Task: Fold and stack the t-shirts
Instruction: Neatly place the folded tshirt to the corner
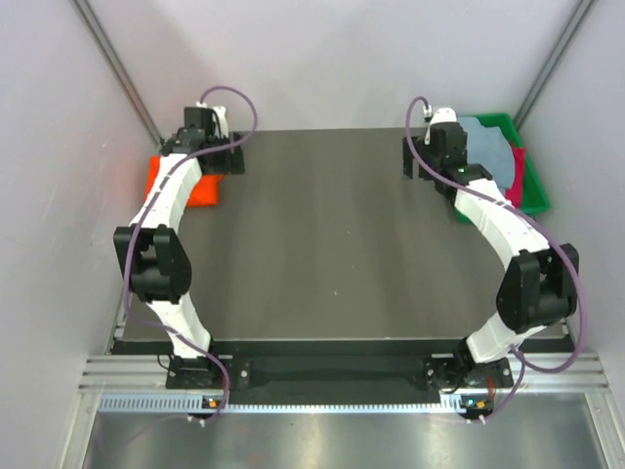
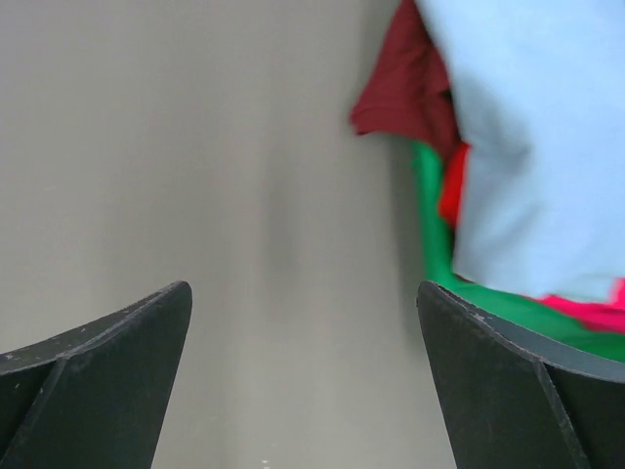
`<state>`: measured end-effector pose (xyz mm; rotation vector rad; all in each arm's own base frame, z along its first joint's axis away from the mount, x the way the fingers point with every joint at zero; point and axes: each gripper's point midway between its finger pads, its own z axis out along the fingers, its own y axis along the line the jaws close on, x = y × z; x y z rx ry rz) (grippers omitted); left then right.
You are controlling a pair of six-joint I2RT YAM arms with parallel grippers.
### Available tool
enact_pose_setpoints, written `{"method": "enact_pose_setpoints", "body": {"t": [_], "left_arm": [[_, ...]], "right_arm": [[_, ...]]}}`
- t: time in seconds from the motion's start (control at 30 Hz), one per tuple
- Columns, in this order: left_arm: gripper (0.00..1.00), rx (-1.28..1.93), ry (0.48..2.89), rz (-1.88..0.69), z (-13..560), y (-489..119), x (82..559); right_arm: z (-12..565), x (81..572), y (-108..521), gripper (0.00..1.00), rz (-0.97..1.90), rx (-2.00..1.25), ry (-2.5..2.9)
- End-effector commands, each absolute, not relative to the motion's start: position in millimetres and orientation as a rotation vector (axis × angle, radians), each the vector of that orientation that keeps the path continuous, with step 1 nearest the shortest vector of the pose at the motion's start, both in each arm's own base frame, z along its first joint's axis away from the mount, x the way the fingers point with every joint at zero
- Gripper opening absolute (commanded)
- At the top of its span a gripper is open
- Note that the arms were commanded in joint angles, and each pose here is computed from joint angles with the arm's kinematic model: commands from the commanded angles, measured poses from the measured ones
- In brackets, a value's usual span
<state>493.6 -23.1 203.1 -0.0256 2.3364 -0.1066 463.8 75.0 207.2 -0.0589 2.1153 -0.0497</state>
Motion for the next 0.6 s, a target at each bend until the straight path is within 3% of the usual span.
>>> {"method": "enact_pose_setpoints", "body": {"t": [0.0,0.23,0.27,0.33,0.57], "left_arm": [[0.80,-0.033,2.314,-0.181,202.9,-49.5,480.5],[0.82,0.217,2.318,-0.153,197.7,-94.0,449.6],[0.84,0.251,2.321,-0.166,196.7,-101.0,444.8],[0.99,0.299,2.292,-0.189,203.1,-106.1,440.6],[0.99,0.305,2.298,-0.206,199.6,-101.2,407.2]], "right_arm": [[255.5,447.0,58.7,1.00,-0.258,-0.050,1.996],[253.1,402.5,69.3,1.00,-0.181,-0.124,1.988],[253.1,395.6,66.6,1.00,-0.183,-0.124,1.984],[252.0,389.7,63.2,1.00,-0.195,-0.132,1.980],[239.3,369.7,58.4,1.00,-0.181,-0.132,1.997]]}}
